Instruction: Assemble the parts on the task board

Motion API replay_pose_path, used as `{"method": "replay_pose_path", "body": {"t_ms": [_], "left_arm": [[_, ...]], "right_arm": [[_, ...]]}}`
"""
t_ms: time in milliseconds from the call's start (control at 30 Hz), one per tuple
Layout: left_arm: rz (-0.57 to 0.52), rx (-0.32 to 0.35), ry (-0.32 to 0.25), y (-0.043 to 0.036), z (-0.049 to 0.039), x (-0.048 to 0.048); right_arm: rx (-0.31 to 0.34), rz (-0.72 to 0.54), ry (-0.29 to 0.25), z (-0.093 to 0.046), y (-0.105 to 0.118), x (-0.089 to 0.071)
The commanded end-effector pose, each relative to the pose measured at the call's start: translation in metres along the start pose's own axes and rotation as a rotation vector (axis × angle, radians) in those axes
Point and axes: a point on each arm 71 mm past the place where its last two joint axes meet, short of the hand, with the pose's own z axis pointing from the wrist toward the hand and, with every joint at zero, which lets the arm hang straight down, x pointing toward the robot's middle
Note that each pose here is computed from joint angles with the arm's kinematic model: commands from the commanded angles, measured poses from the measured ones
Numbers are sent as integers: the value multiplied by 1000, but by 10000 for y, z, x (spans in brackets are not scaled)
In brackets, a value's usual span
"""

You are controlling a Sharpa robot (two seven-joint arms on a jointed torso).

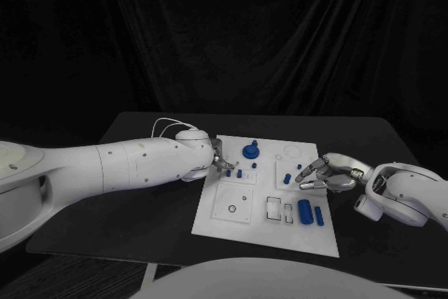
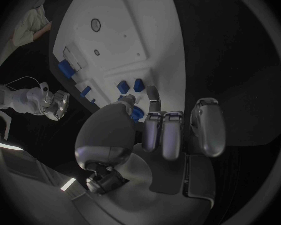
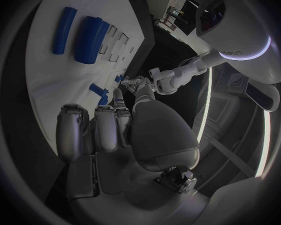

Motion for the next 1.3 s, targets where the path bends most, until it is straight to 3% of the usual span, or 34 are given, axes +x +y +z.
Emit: {"method": "replay_pose_path", "body": {"t_ms": [33,167,367,567,800,1000,1200,1300], "left_arm": [[-76,72,-62,-46,-54,-103],[-151,129,-100,-15,-143,-230],[-251,239,-235,41,-274,-467],[-356,341,-308,92,-328,-667],[-360,585,-407,-16,-354,-841],[-246,727,-403,-167,-338,-861],[83,852,-478,-376,-331,-785],[216,865,-469,-472,-291,-703]], "right_arm": [[7,4,5,-7,-15,10],[8,3,2,-12,-18,5],[11,2,-5,-24,-28,-7],[11,2,-4,-21,-25,-5],[-15,-6,-39,-56,28,-14],[-54,-26,-84,-111,180,-113],[-97,-49,-132,-169,340,-225],[-104,-51,-132,-172,367,-233]]}}
